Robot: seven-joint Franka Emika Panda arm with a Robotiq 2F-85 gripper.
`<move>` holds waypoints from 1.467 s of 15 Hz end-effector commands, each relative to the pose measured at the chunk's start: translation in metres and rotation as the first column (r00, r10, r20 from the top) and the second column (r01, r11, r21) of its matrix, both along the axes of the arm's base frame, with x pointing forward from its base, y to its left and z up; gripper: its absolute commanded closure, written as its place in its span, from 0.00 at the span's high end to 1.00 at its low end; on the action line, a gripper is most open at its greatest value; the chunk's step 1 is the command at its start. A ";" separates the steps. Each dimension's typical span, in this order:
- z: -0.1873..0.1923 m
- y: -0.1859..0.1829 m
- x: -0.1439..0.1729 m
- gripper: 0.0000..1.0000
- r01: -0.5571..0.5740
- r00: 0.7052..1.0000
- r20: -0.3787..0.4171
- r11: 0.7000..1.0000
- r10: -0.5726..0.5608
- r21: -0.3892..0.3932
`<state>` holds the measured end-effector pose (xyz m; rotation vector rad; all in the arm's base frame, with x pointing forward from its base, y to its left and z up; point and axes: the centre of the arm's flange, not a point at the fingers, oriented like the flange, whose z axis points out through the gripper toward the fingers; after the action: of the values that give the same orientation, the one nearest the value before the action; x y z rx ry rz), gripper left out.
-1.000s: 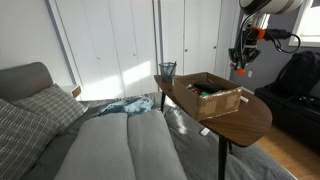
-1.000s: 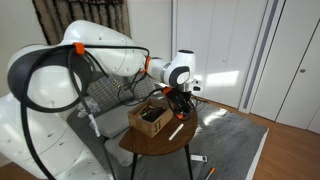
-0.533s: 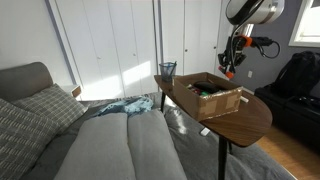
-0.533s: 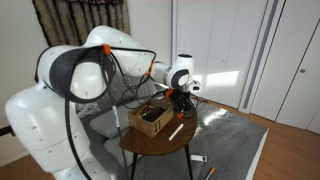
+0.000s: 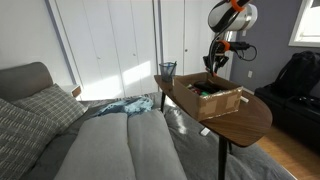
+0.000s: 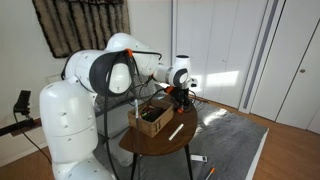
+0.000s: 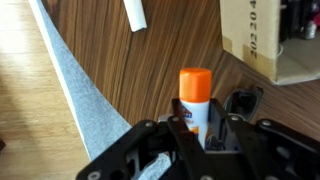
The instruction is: Remove the paper glue stick from the cardboard box and put it on the table near the white marker
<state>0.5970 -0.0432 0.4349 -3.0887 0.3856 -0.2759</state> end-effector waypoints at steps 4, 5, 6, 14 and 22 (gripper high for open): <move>-0.021 -0.020 0.006 0.08 -0.149 0.989 -0.046 0.982 0.144 -0.119; -0.024 -0.021 0.007 0.08 -0.164 0.986 -0.055 0.979 0.159 -0.119; -0.029 -0.022 0.007 0.08 -0.182 0.982 -0.073 0.977 0.174 -0.112; -0.048 -0.021 0.012 0.51 -0.214 0.972 -0.122 0.973 0.202 -0.088; -0.035 -0.021 0.007 0.99 -0.197 0.978 -0.088 0.978 0.191 -0.065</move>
<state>0.6043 -0.0631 0.3836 -3.2104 0.0711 -0.1385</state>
